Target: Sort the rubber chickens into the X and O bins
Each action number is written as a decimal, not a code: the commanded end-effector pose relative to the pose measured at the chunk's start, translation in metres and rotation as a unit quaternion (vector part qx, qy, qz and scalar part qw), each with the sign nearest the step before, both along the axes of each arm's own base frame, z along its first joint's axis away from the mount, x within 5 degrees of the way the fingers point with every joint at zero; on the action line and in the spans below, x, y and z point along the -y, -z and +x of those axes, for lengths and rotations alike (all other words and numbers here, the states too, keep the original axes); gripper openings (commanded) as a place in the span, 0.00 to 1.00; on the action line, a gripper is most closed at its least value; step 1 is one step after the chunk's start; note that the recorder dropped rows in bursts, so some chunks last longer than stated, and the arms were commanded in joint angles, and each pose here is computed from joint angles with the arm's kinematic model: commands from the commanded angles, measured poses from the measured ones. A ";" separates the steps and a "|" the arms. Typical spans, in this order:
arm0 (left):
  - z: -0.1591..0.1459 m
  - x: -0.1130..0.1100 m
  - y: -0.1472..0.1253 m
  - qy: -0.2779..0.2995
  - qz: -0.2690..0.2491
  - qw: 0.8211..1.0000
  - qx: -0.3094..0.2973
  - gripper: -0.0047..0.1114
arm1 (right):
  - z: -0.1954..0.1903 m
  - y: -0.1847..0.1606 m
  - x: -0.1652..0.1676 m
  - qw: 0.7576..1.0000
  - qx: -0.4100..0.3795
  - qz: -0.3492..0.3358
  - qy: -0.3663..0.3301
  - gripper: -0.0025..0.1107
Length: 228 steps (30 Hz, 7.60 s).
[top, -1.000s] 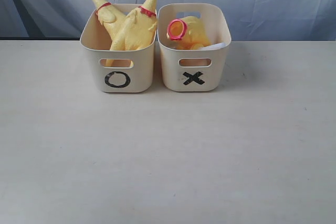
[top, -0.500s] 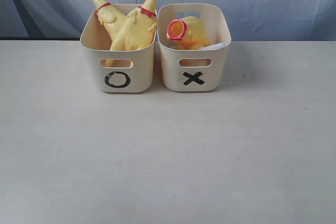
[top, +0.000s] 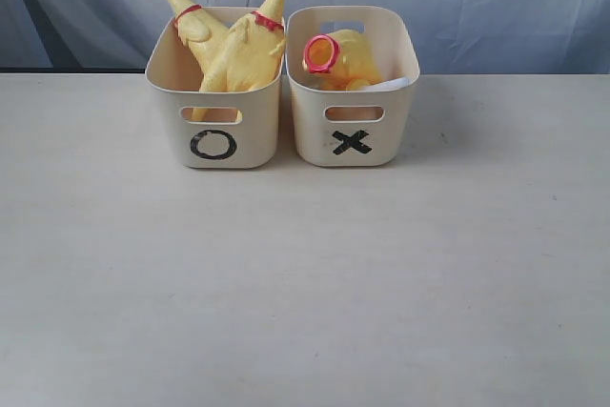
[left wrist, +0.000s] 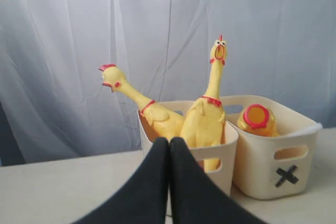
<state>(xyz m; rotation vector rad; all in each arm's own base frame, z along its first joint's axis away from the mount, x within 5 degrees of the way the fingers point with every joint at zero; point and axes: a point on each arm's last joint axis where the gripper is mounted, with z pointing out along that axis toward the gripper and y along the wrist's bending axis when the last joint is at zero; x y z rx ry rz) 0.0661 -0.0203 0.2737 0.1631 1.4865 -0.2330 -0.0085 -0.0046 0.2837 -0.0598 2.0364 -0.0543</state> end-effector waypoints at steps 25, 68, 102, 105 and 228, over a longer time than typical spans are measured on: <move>-0.028 -0.010 -0.009 -0.090 -0.002 0.991 0.098 0.04 | 0.000 0.001 0.000 1.000 -0.002 -0.001 0.003 0.02; -0.016 -0.010 0.030 -0.088 -0.001 0.995 0.039 0.04 | 0.059 0.040 -0.006 0.939 0.344 0.019 -0.021 0.02; -0.019 -0.015 0.017 -0.003 -0.496 0.868 0.029 0.04 | 0.064 0.067 -0.006 0.956 0.289 0.054 -0.012 0.02; -0.019 -0.015 0.016 0.000 -0.512 0.858 0.028 0.04 | 0.064 0.067 -0.006 0.956 0.289 0.054 -0.012 0.02; -0.011 -0.028 0.081 -0.181 0.080 0.974 -0.106 0.04 | 0.062 0.098 -0.011 0.990 0.121 0.045 -0.048 0.02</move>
